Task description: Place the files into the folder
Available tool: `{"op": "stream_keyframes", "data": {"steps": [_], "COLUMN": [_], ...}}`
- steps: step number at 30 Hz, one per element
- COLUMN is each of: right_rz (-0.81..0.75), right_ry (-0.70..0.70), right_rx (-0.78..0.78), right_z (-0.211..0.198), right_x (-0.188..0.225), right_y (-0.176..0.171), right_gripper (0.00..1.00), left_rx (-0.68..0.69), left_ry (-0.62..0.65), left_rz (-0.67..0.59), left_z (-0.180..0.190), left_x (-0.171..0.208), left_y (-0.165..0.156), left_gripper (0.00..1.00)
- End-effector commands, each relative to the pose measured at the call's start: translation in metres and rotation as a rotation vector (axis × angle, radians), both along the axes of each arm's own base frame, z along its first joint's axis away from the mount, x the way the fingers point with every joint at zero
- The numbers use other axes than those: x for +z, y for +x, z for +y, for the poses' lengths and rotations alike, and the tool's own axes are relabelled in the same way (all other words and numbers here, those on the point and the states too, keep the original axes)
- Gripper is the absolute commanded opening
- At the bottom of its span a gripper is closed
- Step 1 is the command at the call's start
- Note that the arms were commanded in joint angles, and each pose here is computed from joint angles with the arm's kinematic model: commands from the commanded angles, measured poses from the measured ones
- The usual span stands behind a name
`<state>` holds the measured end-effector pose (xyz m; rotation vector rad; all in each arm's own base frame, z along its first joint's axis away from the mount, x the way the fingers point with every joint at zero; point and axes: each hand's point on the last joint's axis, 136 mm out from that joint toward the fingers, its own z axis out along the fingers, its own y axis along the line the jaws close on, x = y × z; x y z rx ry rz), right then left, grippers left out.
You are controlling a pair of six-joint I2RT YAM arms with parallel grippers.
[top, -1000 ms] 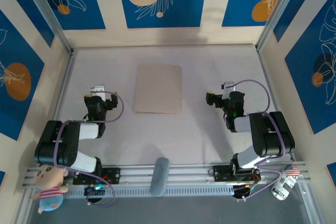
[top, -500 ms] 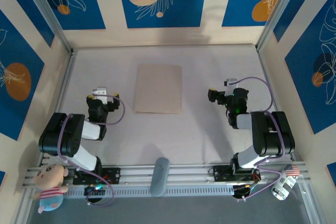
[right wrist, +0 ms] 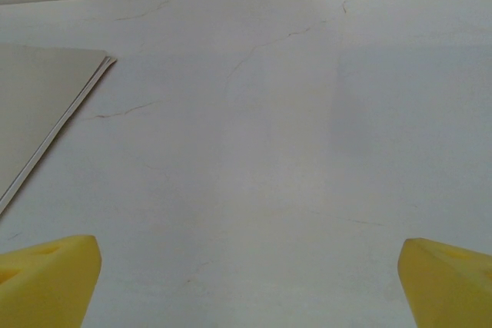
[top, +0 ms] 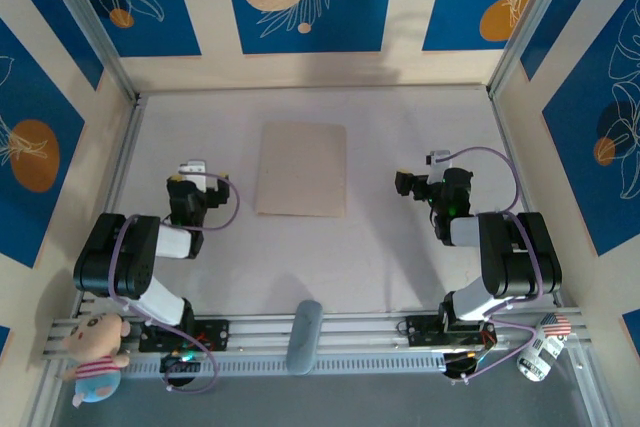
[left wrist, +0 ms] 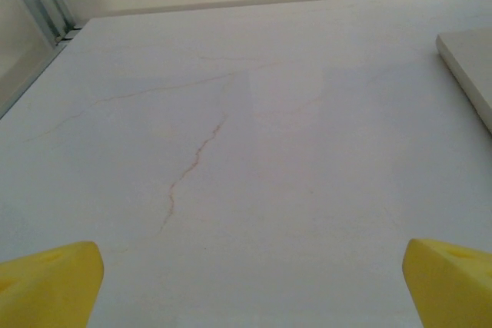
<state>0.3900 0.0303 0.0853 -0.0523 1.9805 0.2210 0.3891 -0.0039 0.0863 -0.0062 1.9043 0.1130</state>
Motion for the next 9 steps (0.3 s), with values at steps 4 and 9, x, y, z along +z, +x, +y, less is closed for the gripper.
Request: {"op": "stream_keyframes", "data": {"steps": [4,9], "right_rz": [-0.022,-0.024], "right_ry": [0.009,0.008], "right_rx": [0.013,0.014], "right_z": [0.0025,0.0028], "right_x": [0.0085,0.0088], "right_y": [0.0061,0.0059], "right_gripper": [0.99,0.99], "left_rx": [-0.042,-0.043], "left_ry": [0.009,0.009], "left_rz": [-0.011,-0.009], "left_z": [-0.0059,-0.0063], "left_x": [0.0068,0.0062], "left_y": [0.0054,0.0050], "left_gripper": [1.00,1.00]}}
